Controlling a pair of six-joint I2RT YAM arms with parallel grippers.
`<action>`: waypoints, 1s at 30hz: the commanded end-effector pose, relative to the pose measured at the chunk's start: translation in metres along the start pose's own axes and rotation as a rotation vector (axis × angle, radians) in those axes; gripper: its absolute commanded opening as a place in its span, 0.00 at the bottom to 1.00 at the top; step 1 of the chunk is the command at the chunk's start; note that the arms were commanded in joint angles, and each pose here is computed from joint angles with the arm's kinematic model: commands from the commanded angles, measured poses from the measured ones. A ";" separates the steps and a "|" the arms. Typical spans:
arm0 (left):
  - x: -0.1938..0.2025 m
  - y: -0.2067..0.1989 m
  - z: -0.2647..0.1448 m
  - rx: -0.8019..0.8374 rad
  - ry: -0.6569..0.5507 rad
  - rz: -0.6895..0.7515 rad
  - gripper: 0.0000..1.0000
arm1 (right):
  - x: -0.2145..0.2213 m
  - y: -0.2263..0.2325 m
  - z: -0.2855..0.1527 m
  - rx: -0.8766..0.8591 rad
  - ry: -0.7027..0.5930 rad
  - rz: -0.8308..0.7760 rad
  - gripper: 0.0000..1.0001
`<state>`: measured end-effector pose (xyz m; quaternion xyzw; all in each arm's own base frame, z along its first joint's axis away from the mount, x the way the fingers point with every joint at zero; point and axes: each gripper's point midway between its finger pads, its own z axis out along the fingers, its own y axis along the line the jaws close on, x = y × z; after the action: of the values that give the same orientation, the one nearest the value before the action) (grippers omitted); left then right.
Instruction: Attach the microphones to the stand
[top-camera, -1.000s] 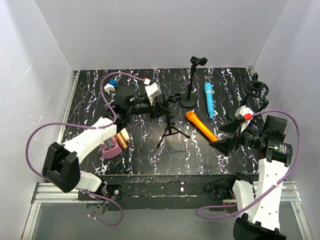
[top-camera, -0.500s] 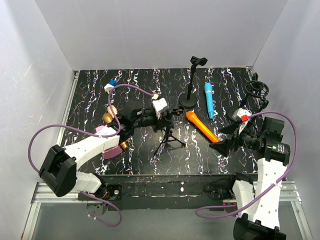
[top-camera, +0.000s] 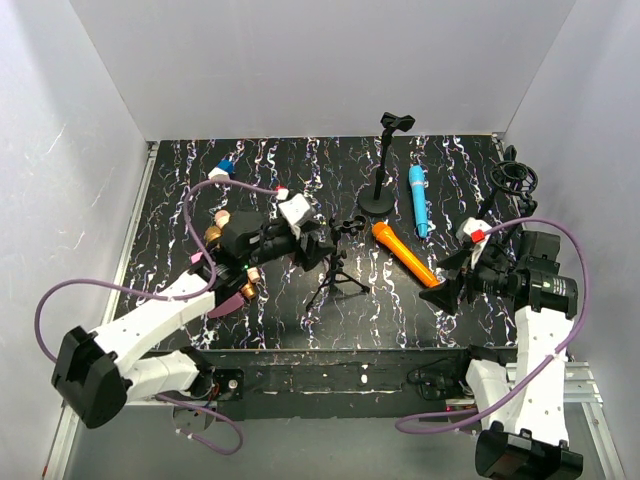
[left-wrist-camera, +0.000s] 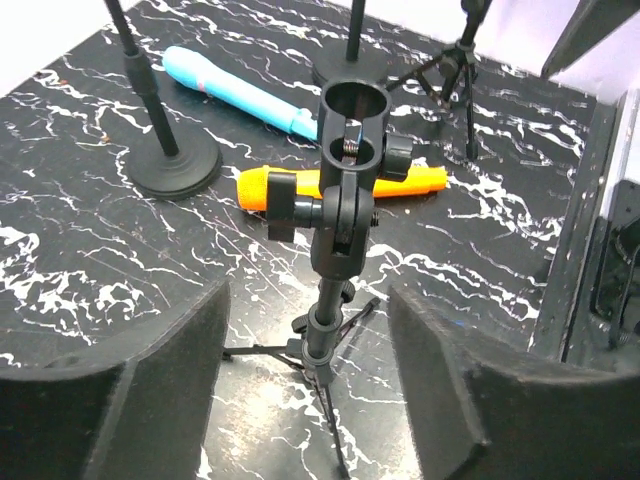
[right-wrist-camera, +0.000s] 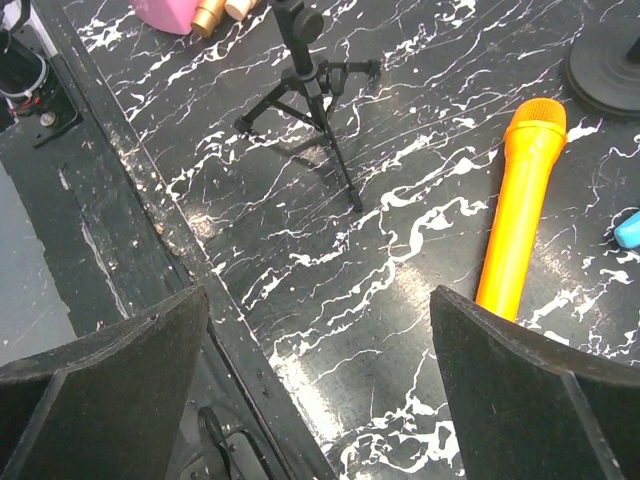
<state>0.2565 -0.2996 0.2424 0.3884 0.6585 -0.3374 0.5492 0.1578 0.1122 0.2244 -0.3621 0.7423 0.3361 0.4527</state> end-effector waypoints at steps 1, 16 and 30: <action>-0.013 0.000 -0.027 -0.079 -0.038 -0.082 0.72 | 0.000 0.002 0.000 -0.013 0.032 -0.028 0.98; -0.011 -0.009 -0.102 -0.239 -0.095 -0.330 0.98 | 0.020 -0.019 0.029 -0.026 0.312 -0.025 0.95; 0.019 0.002 -0.098 -0.349 0.062 -0.476 0.98 | 0.019 -0.084 0.074 0.153 0.430 0.111 0.92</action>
<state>0.2079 -0.2151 0.2313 0.1564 0.7863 -0.3341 0.4957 0.2180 0.1265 0.1538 -0.3863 0.8500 0.2561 0.2504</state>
